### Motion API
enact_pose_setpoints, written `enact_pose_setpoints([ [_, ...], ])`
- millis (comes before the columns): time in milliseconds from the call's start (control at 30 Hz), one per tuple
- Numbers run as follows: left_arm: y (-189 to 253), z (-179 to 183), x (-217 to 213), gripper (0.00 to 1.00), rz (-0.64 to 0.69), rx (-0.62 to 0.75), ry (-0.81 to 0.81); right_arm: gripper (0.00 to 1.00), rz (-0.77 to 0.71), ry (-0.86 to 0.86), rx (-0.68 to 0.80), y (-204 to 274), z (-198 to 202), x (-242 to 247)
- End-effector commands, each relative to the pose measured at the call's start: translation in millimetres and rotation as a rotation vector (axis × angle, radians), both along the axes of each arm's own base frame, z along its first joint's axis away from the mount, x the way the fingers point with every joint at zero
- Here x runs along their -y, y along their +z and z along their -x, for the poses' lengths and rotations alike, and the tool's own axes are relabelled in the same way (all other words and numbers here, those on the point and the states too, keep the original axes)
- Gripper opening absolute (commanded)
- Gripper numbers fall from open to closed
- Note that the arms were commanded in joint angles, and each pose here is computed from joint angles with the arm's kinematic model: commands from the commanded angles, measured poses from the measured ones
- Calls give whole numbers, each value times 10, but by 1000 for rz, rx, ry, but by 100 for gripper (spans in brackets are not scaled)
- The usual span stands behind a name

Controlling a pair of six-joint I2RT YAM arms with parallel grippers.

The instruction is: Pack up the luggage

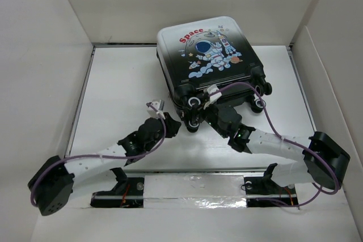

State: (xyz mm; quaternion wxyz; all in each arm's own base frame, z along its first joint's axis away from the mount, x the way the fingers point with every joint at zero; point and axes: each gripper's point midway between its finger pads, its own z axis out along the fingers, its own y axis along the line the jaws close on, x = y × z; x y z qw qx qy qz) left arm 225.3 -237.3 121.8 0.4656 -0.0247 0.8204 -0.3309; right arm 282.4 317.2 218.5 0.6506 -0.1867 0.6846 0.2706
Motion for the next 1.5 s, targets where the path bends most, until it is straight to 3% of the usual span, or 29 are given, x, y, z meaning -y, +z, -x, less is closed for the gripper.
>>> enact_pose_setpoints([
  [0,268,-245,171,21,-1,121,73,6,-179,-10,119,684,-81,5],
  [133,234,-410,236,33,-5,132,141,6,-181,1,118,712,-86,4],
  [400,144,-630,303,34,-53,153,209,6,-191,41,120,755,-45,-62],
  [633,192,-713,325,34,-3,189,247,5,-190,71,111,724,-11,-106],
  [800,251,-747,287,28,15,212,294,4,-191,84,101,666,9,-122],
  [1033,229,-798,116,0,-31,211,384,4,-200,84,99,653,34,-89],
  [1467,-114,-656,-439,0,-197,149,461,0,-211,77,100,655,137,64],
])
